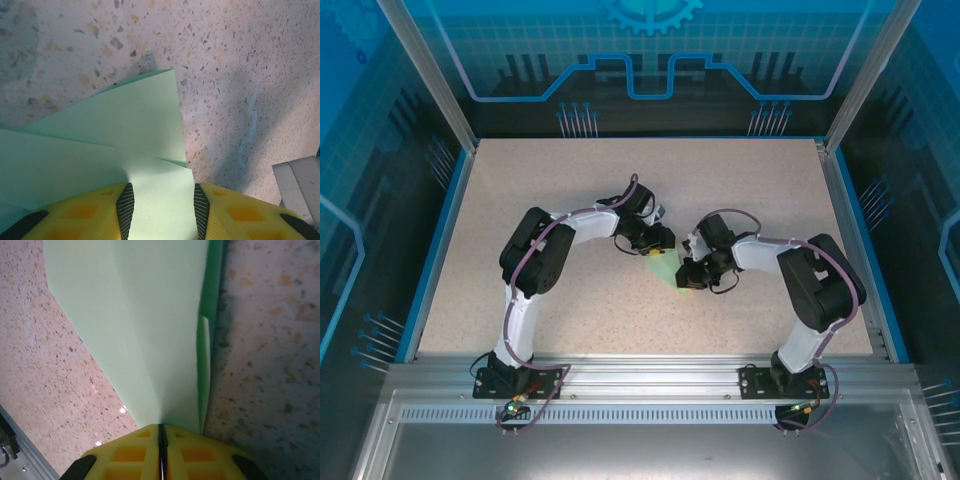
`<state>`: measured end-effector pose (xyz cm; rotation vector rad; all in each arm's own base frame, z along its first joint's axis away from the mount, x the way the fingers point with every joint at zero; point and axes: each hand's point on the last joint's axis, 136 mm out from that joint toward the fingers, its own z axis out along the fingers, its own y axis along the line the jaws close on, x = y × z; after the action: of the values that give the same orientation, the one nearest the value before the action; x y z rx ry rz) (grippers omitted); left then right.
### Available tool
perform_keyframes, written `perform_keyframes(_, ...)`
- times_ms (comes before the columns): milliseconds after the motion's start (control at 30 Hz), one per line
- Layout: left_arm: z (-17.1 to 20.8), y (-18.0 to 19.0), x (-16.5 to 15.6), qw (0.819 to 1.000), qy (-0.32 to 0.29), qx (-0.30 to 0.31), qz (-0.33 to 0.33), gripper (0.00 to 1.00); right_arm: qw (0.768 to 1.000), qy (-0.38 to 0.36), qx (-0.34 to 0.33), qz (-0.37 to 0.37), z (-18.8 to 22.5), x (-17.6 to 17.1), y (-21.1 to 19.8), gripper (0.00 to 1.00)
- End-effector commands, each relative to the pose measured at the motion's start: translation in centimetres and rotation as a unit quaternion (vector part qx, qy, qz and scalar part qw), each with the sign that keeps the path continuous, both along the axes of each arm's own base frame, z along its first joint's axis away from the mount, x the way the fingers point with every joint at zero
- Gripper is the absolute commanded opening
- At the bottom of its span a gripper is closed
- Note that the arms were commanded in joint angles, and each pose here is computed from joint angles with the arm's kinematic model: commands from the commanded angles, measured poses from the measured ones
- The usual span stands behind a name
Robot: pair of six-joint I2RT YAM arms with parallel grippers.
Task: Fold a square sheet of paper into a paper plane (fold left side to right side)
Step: Fourth fold the wing at the center of the table.
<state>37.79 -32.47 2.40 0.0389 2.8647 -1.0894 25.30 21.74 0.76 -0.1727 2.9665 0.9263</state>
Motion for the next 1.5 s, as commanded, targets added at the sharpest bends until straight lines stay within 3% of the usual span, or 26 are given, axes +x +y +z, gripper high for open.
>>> perform_keyframes(0,-3.6,3.2,-0.3,0.998,0.025,0.061,0.024,0.42,0.990,0.103,-0.099,0.005,-2.7,-6.3,-4.3,0.10)
perform_keyframes(100,-3.5,3.0,-0.6,0.998,0.027,0.053,0.024,0.41,0.994,0.084,-0.065,-0.002,-0.5,-5.3,-3.3,0.10)
perform_keyframes(333,-3.2,2.4,-0.9,0.999,0.024,0.044,0.021,0.41,0.998,0.003,0.016,-0.059,6.0,0.6,0.5,0.11)
perform_keyframes(633,-3.2,2.2,-0.9,0.999,0.027,0.041,0.024,0.40,0.987,-0.009,0.029,-0.159,4.6,5.2,3.5,0.10)
perform_keyframes(1167,-3.3,2.0,-0.9,0.998,0.034,0.039,0.025,0.36,0.976,0.002,-0.018,-0.216,0.6,5.5,3.2,0.10)
perform_keyframes(1467,-3.7,2.3,-0.9,0.998,0.036,0.047,0.027,0.35,0.973,0.050,-0.066,-0.215,-1.9,2.9,2.1,0.10)
